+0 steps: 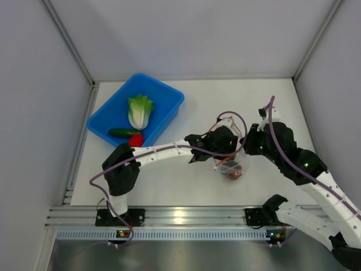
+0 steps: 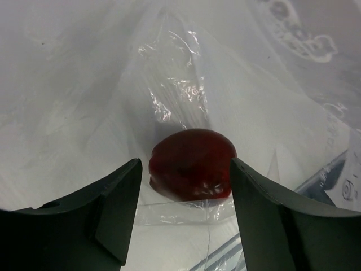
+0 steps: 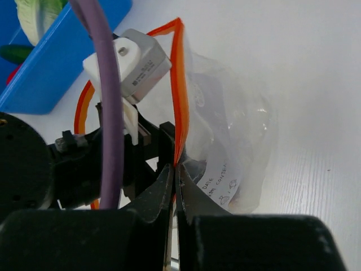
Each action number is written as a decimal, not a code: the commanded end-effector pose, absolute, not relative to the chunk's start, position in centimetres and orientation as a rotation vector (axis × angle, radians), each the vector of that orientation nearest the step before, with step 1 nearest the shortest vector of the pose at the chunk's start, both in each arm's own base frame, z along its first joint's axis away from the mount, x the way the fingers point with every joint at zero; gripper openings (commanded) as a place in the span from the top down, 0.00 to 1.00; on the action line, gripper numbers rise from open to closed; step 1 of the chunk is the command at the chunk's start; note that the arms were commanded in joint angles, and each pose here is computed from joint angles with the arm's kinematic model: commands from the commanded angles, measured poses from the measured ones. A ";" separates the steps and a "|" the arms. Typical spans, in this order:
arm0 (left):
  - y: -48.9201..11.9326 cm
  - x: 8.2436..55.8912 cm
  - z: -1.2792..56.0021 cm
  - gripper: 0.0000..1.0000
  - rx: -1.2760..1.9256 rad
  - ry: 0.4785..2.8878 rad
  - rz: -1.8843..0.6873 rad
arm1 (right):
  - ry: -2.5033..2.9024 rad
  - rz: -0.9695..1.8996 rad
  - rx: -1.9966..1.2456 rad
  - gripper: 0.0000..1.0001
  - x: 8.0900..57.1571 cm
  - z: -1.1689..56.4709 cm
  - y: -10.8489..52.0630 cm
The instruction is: Open the zip-top bag and remove the fake food
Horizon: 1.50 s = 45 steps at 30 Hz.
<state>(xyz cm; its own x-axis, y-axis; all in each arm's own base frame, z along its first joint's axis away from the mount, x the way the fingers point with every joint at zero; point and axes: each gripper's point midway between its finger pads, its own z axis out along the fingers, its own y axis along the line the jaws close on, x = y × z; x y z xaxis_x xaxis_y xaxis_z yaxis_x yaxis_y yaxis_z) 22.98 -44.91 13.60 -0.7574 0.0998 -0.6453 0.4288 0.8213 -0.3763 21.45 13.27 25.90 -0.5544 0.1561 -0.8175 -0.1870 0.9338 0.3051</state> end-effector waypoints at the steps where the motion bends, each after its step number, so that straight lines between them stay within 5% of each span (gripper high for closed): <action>1: -47.4 22.6 13.8 0.30 0.450 2.357 -0.776 | 2.081 0.444 0.015 1.00 21.8 26.2 12.9; 30: -50.1 12.4 8.8 0.15 1.009 2.633 -1.228 | 2.082 0.189 -0.128 1.00 26.4 25.3 12.2; 45: -51.6 15.3 8.6 0.06 0.674 2.613 -1.153 | 2.134 0.269 -0.162 1.00 27.0 23.0 14.3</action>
